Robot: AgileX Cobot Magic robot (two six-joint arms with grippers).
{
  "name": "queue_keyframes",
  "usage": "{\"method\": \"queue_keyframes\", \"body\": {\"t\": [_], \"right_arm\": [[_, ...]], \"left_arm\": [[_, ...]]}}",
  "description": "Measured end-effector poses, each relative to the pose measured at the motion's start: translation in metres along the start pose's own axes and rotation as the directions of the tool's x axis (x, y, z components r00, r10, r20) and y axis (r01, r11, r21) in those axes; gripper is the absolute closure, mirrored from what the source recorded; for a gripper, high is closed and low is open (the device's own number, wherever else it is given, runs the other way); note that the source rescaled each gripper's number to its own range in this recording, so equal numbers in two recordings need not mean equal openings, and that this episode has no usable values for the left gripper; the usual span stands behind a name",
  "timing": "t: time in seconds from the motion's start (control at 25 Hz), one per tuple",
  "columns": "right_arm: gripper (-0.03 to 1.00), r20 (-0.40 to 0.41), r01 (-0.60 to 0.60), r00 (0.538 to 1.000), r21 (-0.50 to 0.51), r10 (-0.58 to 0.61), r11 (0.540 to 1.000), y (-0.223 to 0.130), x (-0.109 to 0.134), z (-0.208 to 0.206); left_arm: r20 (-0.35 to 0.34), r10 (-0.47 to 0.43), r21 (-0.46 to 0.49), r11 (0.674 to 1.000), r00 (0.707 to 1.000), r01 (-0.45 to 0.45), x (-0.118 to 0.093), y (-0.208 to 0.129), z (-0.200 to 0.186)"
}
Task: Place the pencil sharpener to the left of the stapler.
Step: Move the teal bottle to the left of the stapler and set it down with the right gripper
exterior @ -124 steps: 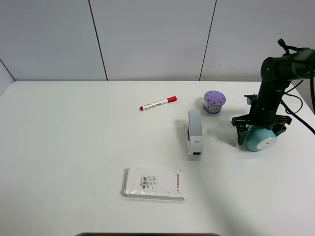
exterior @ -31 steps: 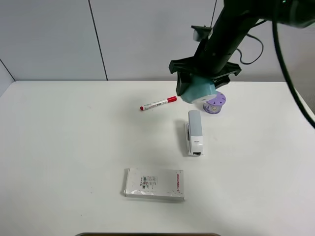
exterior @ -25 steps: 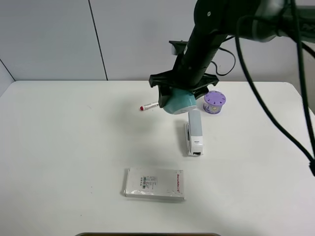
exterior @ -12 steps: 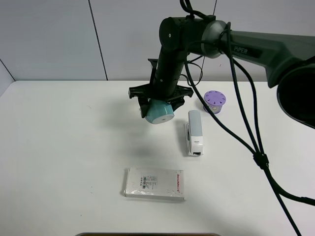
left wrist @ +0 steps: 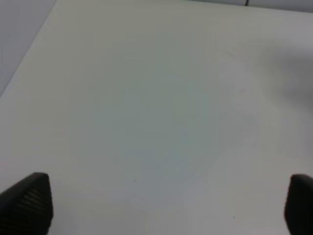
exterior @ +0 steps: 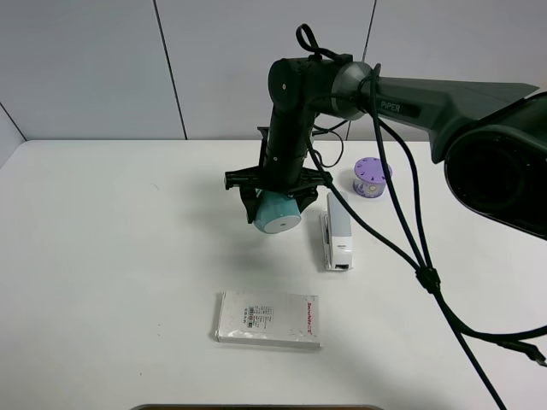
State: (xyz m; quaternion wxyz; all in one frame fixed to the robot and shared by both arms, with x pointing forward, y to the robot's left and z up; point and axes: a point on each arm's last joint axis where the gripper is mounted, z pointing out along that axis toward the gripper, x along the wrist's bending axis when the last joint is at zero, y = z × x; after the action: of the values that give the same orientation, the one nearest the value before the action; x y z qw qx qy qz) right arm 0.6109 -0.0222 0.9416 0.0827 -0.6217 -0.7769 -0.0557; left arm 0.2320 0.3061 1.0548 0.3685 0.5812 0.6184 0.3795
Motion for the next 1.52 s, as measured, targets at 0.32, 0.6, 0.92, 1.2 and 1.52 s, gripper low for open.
{"method": "queue_keyframes", "body": {"t": [0.32, 0.6, 0.92, 1.2, 1.52], "right_arm": [[0.97, 0.017, -0.032, 0.999, 0.042, 0.031, 0.999, 0.000, -0.003, 0.016], [0.97, 0.024, -0.036, 0.999, 0.058, 0.035, 0.998, 0.001, -0.004, 0.024], [0.97, 0.027, -0.040, 0.999, 0.065, 0.039, 0.997, 0.001, -0.005, 0.028], [0.97, 0.041, -0.049, 0.998, 0.095, 0.045, 0.994, 0.002, -0.008, 0.043], [0.97, 0.037, -0.064, 0.998, 0.128, 0.059, 0.990, 0.002, -0.009, 0.058]], "left_arm": [[0.000, 0.000, 0.000, 1.000, 1.000, 0.000, 0.000, 0.000, 0.000], [0.000, 0.000, 0.000, 1.000, 1.000, 0.000, 0.000, 0.000, 0.000], [0.000, 0.000, 0.000, 1.000, 1.000, 0.000, 0.000, 0.000, 0.000], [0.000, 0.000, 0.000, 1.000, 1.000, 0.000, 0.000, 0.000, 0.000], [0.000, 0.000, 0.000, 1.000, 1.000, 0.000, 0.000, 0.000, 0.000]]}}
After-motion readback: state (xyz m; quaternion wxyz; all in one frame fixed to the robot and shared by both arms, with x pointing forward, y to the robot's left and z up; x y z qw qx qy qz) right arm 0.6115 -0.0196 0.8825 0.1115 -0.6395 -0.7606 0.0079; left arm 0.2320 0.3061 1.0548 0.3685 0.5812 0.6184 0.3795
